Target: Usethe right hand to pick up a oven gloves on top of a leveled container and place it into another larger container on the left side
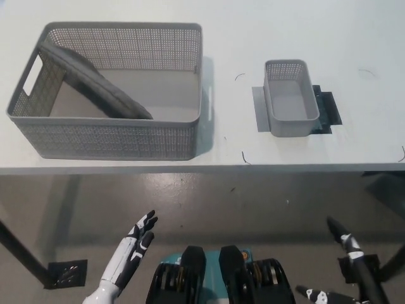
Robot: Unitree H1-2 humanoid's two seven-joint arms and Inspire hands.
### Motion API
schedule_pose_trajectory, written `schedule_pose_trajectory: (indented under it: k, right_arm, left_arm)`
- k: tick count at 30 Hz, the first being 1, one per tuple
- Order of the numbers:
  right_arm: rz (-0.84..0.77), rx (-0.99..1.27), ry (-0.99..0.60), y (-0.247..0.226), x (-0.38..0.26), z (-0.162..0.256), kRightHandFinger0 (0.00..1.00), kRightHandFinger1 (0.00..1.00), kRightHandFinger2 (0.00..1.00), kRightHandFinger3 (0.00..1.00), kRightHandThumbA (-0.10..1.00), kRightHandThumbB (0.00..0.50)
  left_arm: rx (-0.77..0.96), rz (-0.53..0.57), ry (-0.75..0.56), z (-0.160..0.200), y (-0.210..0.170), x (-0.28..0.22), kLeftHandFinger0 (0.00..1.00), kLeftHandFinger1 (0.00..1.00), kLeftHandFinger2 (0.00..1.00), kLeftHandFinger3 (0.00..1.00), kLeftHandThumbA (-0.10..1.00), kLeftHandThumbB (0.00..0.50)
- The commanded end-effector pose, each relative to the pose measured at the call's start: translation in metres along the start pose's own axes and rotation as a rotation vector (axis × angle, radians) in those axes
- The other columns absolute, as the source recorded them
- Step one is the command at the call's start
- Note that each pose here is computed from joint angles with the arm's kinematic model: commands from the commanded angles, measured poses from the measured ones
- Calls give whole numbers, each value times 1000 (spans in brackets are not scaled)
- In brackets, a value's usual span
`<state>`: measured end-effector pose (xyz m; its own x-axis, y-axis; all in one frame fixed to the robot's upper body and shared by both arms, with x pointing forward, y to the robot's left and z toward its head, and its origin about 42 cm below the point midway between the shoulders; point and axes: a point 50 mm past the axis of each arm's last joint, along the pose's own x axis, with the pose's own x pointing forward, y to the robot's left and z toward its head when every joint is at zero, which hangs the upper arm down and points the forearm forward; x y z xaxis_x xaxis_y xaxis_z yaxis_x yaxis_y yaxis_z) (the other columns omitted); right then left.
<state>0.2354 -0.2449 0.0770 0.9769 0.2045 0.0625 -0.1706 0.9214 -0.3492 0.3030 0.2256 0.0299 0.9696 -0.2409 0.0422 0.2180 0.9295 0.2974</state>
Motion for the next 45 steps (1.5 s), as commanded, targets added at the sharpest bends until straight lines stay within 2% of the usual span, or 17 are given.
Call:
schedule_pose_trajectory:
  k: [1, 5, 9, 20, 24, 31, 45]
  right_arm:
    - [98, 47, -40, -3, 9, -10, 1000, 1000, 1000, 1000, 1000, 355]
    - [106, 65, -22, -5, 11, -17, 1000, 1000, 1000, 1000, 1000, 339]
    - [113, 66, -1, -6, 15, -20, 1000, 1000, 1000, 1000, 1000, 363]
    - [162, 22, -4, 0, 22, -17, 1000, 1000, 1000, 1000, 1000, 368]
    - [176, 2, -6, 0, 25, -14, 1000, 1000, 1000, 1000, 1000, 406]
    - [211, -17, -1, 4, 25, -13, 1000, 1000, 1000, 1000, 1000, 428]
    - [248, -58, -4, 9, 25, -10, 1000, 1000, 1000, 1000, 1000, 421]
  left_arm:
    - [17, 18, -47, 6, 6, 6, 937, 1000, 1000, 1000, 1000, 500]
    - [19, 13, -40, 4, 7, 7, 921, 1000, 1000, 1000, 1000, 500]
    - [17, 10, -30, 2, 7, 8, 927, 1000, 1000, 1000, 1000, 500]
    - [17, 14, -15, -2, 8, 9, 885, 1000, 1000, 1000, 1000, 500]
    - [19, 16, -15, -2, 9, 7, 867, 1000, 1000, 1000, 1000, 500]
    - [11, 20, -7, -4, 8, 2, 844, 1000, 1000, 1000, 1000, 500]
    - [1, 22, 0, -6, 6, -2, 802, 1000, 1000, 1000, 1000, 500]
